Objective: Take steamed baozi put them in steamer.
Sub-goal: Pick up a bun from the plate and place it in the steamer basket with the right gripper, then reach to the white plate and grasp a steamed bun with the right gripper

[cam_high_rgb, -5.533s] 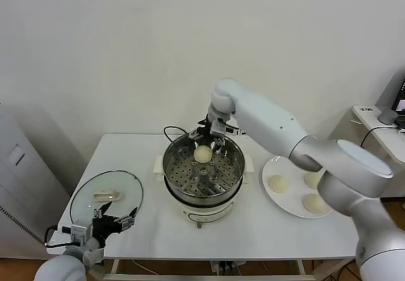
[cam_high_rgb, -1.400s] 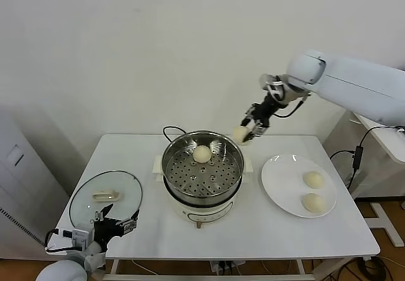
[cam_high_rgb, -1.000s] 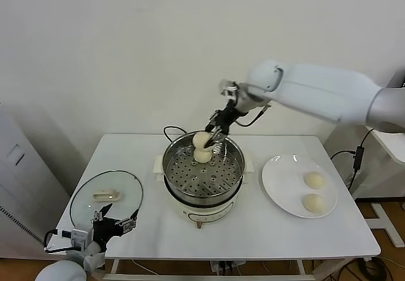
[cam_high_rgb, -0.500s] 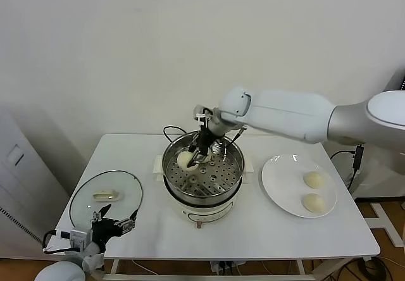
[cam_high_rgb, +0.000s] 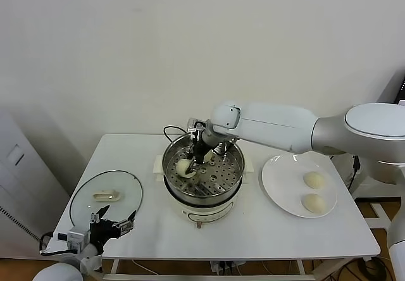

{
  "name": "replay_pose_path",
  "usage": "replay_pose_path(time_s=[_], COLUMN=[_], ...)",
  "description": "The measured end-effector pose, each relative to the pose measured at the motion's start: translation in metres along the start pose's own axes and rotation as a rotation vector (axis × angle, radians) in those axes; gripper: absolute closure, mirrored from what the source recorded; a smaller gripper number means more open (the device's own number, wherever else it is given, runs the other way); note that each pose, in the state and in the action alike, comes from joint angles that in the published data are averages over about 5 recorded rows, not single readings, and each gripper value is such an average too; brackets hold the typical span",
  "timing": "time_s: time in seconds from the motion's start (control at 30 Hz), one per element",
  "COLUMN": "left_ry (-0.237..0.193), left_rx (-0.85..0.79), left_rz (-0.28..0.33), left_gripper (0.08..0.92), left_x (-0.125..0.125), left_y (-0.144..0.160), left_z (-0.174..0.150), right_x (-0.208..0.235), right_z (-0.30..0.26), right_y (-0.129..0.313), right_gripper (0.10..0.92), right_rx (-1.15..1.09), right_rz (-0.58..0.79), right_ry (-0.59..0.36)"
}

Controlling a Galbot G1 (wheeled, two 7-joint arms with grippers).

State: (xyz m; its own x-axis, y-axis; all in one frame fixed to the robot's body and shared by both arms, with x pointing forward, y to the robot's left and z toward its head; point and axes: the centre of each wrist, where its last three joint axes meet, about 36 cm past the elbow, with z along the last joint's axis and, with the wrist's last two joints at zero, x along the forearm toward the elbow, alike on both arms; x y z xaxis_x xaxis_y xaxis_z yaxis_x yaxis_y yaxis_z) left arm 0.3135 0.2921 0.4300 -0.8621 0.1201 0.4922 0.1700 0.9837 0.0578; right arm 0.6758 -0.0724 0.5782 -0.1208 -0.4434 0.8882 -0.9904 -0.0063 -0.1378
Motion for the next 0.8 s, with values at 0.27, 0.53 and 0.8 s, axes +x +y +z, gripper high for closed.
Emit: replay_pose_path(time_s=[0.27, 0.53, 0.8], left_ry=[0.000, -0.002, -0.003], left_rx=[0.003, 0.003, -0.001], left_rz=[-0.005, -0.007, -0.008], left_gripper=[0.177, 0.177, 0.177], left_x=[0.001, 0.004, 0.007], left_y=[0.001, 0.002, 0.003], left_z=[0.000, 0.000, -0.001], right_x=[0.010, 0.061, 0.136], right_z=[-0.003, 0.014, 0.068], right_y=[-0.003, -0.015, -0.023], right_gripper=[0.247, 0.200, 0.200], right_rx=[-0.003, 0.019, 0.055], right_rz=[0.010, 0.002, -0.004], right_ry=[-0.016, -0.002, 0.081])
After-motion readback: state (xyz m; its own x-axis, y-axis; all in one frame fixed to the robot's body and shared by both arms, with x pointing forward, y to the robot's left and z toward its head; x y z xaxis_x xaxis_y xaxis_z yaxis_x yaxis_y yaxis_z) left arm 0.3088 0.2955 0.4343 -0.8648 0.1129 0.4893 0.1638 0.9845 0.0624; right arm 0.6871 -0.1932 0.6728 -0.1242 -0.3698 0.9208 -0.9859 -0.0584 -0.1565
